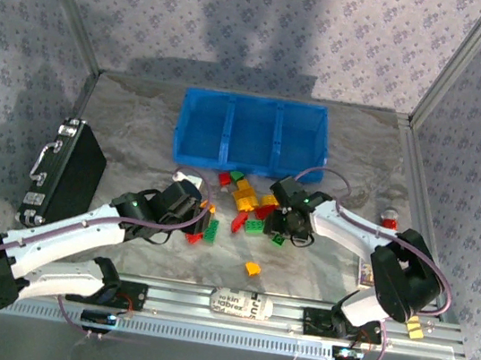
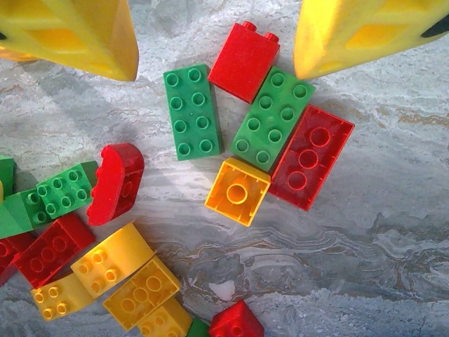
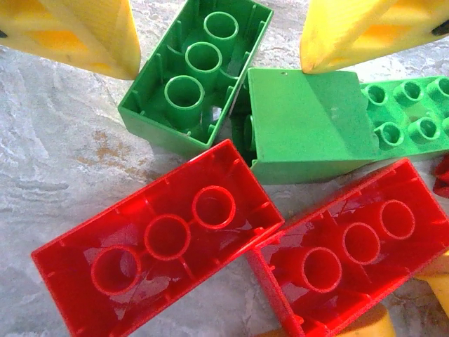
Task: Sort the legos into containers by color
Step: Move the lego to the center of the table.
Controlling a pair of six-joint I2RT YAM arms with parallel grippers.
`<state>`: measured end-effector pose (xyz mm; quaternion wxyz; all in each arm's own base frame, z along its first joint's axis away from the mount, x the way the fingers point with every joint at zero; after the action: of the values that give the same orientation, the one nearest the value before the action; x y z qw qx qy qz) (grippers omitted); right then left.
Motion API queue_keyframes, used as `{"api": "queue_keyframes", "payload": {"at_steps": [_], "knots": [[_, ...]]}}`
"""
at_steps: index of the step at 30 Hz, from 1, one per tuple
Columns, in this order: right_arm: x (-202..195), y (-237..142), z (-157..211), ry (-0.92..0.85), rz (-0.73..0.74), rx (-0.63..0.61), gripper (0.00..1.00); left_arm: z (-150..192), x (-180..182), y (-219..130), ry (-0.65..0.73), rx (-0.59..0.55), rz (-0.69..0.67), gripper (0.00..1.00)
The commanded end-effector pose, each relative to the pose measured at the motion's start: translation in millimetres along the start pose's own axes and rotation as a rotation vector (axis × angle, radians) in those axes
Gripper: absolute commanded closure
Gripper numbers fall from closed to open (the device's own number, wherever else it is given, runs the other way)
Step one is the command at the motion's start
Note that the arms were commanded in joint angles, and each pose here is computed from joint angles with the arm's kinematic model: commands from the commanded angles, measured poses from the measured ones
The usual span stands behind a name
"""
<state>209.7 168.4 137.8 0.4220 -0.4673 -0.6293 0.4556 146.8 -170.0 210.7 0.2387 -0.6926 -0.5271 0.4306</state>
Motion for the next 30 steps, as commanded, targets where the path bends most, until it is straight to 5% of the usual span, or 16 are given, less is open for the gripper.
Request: {"api": "queue_keyframes", "payload": {"at_steps": [1,30], "knots": [[-10,9,7,0.023,0.117,0.042,0.37,-3,-2,-5,-0.007,-0.015,0.002,0.39],[2,-7,15,0.011,0.044,-0.062,0.31,-6,-1,-12,-0.02,-0.031,0.021,0.4]]}}
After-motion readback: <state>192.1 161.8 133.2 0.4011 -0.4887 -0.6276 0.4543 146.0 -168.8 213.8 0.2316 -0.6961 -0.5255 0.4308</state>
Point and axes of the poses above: each hand's point on the last joint's axis, 136 mm out from that joint toward the fingers, its own y axis out along the fingers, its own x axis along the line the jaws close on, z = x × y, the point moved 10 cm from there along -y, back along the fingers, and after that the axes turned 13 degrees about -y, right-handed, at the moved point
